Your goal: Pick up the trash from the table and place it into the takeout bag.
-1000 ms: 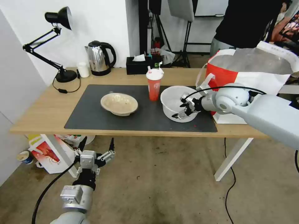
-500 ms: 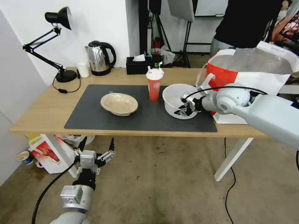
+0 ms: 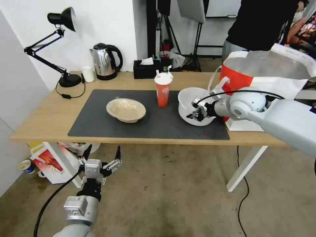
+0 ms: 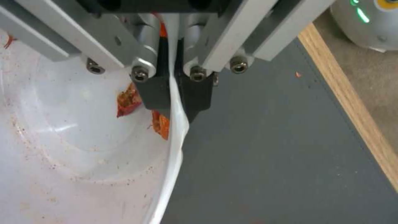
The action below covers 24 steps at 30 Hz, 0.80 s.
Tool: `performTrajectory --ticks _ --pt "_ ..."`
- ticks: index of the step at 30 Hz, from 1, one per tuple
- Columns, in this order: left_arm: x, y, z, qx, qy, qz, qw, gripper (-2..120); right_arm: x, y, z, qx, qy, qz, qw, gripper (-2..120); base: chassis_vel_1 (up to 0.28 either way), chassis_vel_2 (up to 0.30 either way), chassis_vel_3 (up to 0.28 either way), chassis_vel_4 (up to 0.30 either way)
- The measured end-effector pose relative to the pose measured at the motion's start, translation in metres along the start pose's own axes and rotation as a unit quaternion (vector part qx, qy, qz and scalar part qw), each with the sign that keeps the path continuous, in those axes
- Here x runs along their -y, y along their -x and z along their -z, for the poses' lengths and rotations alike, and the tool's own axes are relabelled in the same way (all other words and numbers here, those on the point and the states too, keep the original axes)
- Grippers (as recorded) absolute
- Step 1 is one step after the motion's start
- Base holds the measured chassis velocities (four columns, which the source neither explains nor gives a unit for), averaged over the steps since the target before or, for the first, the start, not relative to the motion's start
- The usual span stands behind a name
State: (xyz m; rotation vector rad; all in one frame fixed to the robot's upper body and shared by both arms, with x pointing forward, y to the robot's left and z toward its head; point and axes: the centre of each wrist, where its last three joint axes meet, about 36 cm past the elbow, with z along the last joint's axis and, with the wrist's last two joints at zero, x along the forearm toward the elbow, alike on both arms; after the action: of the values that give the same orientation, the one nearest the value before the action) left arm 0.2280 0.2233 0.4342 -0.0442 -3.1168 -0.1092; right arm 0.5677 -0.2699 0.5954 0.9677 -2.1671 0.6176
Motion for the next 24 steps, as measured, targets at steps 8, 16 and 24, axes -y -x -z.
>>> performTrajectory --ticks 8,16,24 --pt "0.0 0.0 0.0 0.0 0.0 0.0 1.0 100 -0.001 -0.007 0.006 0.009 -0.001 0.007 1.0 0 0.0 0.0 0.0 0.0" --pt "0.0 0.0 0.0 0.0 0.0 0.0 1.0 100 -0.02 -0.045 0.048 0.063 -0.034 0.026 0.997 0 0.0 0.0 0.0 0.0" --pt "0.0 0.0 0.0 0.0 0.0 0.0 1.0 100 -0.03 -0.057 0.063 0.07 -0.055 0.034 0.995 0 0.0 0.0 0.0 0.0"
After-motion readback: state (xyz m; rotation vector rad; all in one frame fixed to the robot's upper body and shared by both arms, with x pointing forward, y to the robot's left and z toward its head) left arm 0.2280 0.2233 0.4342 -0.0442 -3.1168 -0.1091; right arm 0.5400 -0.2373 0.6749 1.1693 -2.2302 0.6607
